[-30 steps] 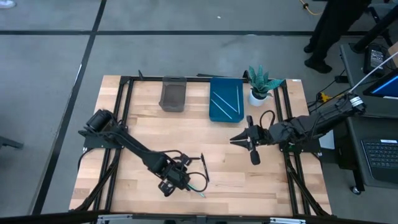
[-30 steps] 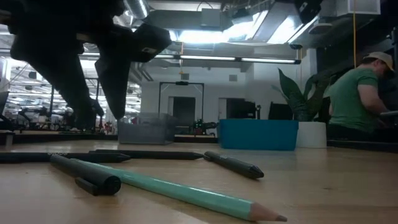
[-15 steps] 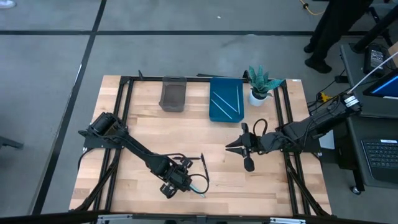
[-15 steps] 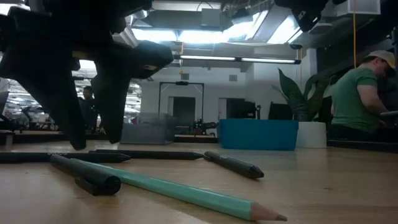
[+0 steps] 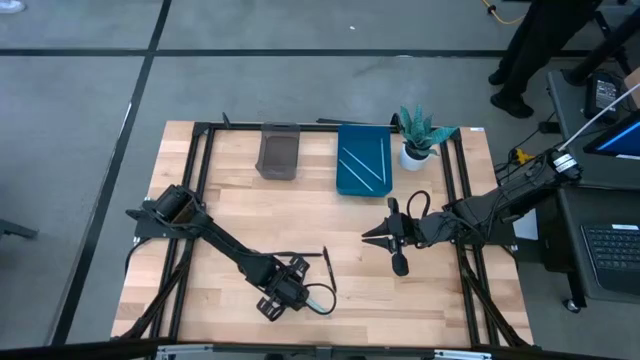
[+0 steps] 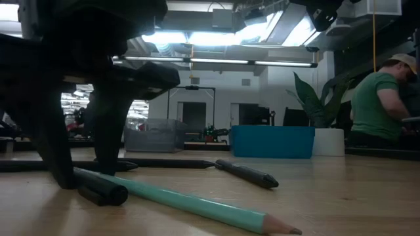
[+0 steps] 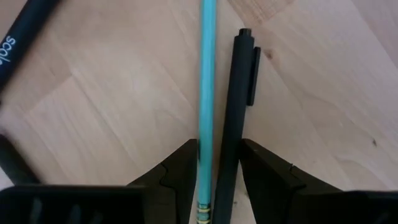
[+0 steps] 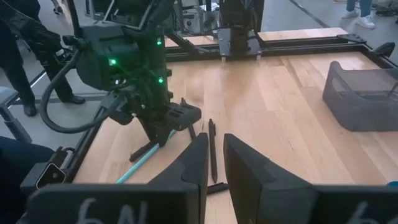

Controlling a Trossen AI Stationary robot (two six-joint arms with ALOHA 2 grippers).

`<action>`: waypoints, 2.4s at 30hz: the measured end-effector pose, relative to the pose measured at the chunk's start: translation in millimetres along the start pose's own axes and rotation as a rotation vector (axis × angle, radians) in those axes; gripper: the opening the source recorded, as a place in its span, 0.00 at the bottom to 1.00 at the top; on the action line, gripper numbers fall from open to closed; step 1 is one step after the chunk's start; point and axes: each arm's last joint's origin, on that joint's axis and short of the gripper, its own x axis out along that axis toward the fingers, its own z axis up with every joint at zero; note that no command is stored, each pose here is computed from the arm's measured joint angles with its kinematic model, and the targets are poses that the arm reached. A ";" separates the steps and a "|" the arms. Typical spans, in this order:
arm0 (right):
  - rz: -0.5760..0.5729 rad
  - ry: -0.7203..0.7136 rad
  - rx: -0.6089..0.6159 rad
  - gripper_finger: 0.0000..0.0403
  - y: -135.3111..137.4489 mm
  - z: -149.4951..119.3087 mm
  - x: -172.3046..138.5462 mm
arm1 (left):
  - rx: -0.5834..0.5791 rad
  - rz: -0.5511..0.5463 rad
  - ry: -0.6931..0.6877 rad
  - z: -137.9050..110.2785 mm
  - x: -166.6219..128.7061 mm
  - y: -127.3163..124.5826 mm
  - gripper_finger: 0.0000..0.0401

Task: Sort pens & pencils
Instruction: Put the light blue pencil into the blue bin

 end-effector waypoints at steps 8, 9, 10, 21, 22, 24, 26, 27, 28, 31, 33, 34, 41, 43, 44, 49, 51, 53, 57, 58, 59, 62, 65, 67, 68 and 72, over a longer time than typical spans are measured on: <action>0.000 0.000 -0.007 0.13 -0.1 0.1 -0.1 | 0.007 0.010 0.009 6.4 -8.8 -1.3 0.30; 0.000 0.000 -0.008 0.13 -0.1 0.1 -0.1 | 0.013 0.014 0.004 9.6 -11.9 -1.7 0.30; 0.000 0.000 -0.008 0.13 -0.1 0.1 -0.1 | 0.014 0.019 -0.007 12.4 -14.6 -1.9 0.30; 0.000 0.000 -0.008 0.13 0.0 0.1 -0.2 | 0.001 0.058 0.019 13.2 -18.5 6.8 0.30; 0.000 0.000 -0.009 0.13 0.0 0.1 -0.2 | -0.002 0.059 0.020 13.0 -18.5 8.0 0.30; 0.000 0.000 -0.010 0.13 0.0 0.1 -0.2 | -0.007 0.062 0.023 12.6 -18.1 10.3 0.30; 0.000 0.000 -0.010 0.13 0.0 0.1 -0.2 | -0.012 0.062 0.027 12.2 -16.7 12.2 0.30; 0.000 0.000 -0.010 0.13 0.0 0.1 -0.2 | -0.012 0.062 0.031 11.8 -16.2 12.4 0.30; 0.000 0.000 -0.011 0.13 0.0 0.1 -0.2 | -0.012 0.060 0.030 11.8 -16.1 12.4 0.30; 0.000 0.000 -0.011 0.13 -0.1 0.1 -0.2 | -0.012 0.058 0.032 11.8 -14.6 12.1 0.30; 0.000 0.000 -0.011 0.13 -0.1 0.1 -0.2 | -0.014 0.043 0.034 11.6 -13.6 11.5 0.30; 0.000 0.000 -0.011 0.13 -0.1 0.1 -0.2 | -0.015 0.037 0.031 12.2 -12.4 11.1 0.30; 0.000 0.000 -0.009 0.13 -0.1 0.1 -0.2 | -0.015 0.014 0.060 10.6 -0.4 8.5 0.30; 0.000 0.000 -0.009 0.13 -0.1 0.1 -0.2 | -0.015 0.010 0.066 10.6 2.2 8.2 0.30; 0.000 0.000 -0.009 0.13 -0.1 0.1 -0.2 | -0.015 0.010 0.067 10.6 2.4 8.0 0.30; 0.000 -0.001 -0.008 0.13 -0.1 0.2 -0.2 | -0.018 0.008 0.067 10.5 3.1 8.8 0.30; 0.000 -0.001 -0.008 0.13 -0.1 0.2 -0.2 | -0.019 -0.004 0.065 10.6 3.3 8.6 0.30; 0.000 -0.001 -0.008 0.13 -0.1 0.2 -0.2 | -0.023 -0.026 0.063 10.4 3.8 9.5 0.30; 0.000 -0.001 -0.008 0.13 -0.1 0.2 -0.2 | -0.037 -0.065 0.059 9.9 4.6 13.1 0.30; 0.000 -0.001 -0.008 0.13 -0.1 0.2 -0.2 | -0.041 -0.074 0.058 9.7 4.8 14.3 0.30; 0.000 -0.001 -0.008 0.13 -0.1 0.2 -0.2 | -0.045 -0.087 0.056 9.7 5.1 15.4 0.30; 0.000 -0.001 -0.008 0.13 -0.1 0.2 -0.2 | -0.053 -0.097 0.055 9.4 5.4 17.9 0.30; 0.000 -0.001 -0.009 0.13 -0.1 0.2 -0.2 | -0.057 -0.106 0.054 9.2 5.8 19.0 0.29; 0.000 0.000 -0.009 0.13 -0.1 0.1 -0.2 | -0.057 -0.107 0.053 9.2 6.0 19.0 0.28; 0.000 0.000 -0.009 0.13 -0.1 0.1 -0.2 | -0.057 -0.108 0.053 9.2 5.9 19.0 0.27; 0.000 0.000 -0.010 0.13 -0.1 0.1 -0.2 | -0.057 -0.112 0.052 9.3 5.9 18.7 0.23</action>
